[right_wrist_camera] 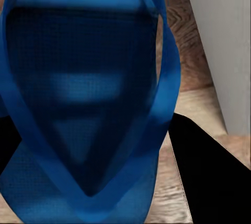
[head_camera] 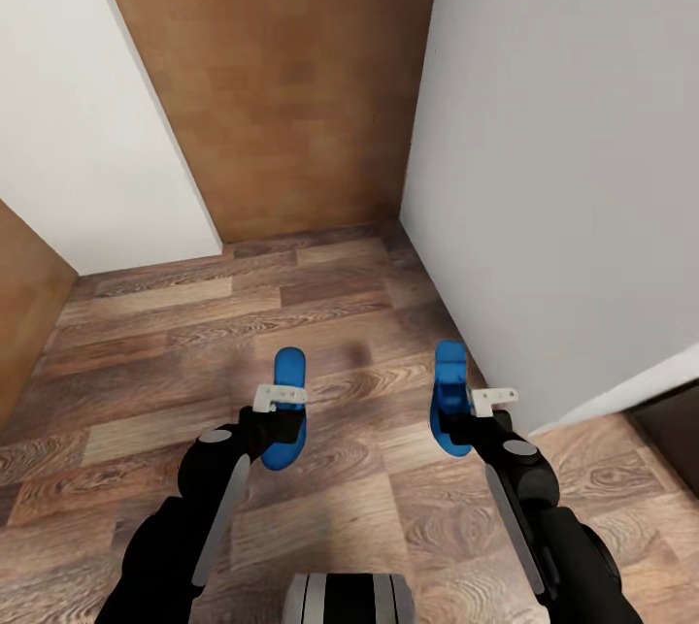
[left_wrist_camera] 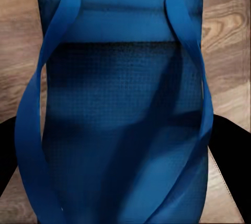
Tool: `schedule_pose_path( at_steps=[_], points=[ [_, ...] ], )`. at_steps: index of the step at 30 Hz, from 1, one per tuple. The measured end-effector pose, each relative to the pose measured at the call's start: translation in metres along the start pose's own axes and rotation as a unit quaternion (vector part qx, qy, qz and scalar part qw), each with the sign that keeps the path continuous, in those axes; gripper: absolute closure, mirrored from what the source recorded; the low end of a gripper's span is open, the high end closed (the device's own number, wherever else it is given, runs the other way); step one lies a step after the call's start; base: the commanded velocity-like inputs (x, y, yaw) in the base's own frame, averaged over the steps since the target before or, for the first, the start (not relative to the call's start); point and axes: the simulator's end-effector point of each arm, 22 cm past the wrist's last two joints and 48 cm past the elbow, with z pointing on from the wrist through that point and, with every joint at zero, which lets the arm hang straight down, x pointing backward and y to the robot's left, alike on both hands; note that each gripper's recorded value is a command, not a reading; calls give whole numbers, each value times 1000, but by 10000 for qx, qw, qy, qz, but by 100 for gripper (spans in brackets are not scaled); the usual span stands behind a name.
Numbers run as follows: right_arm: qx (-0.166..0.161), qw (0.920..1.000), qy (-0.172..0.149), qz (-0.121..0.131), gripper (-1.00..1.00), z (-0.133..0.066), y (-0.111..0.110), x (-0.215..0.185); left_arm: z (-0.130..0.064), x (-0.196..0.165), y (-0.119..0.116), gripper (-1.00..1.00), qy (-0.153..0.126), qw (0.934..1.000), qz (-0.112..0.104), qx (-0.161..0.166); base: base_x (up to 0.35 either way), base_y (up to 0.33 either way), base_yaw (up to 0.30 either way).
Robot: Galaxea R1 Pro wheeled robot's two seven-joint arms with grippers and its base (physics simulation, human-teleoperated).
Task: In the bedroom, move the book from the bed onto either nightstand, and place the two sandals side by side next to the bed.
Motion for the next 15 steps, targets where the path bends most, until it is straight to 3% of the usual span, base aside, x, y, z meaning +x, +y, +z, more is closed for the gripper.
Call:
schedule_pose_path(
  at_steps=[15],
  points=[
    [26,9993,-382,22,100,-27,-5,-35,-29,-33,-5,100,-373,9993,78,-12,-341,0,-253]
  ],
)
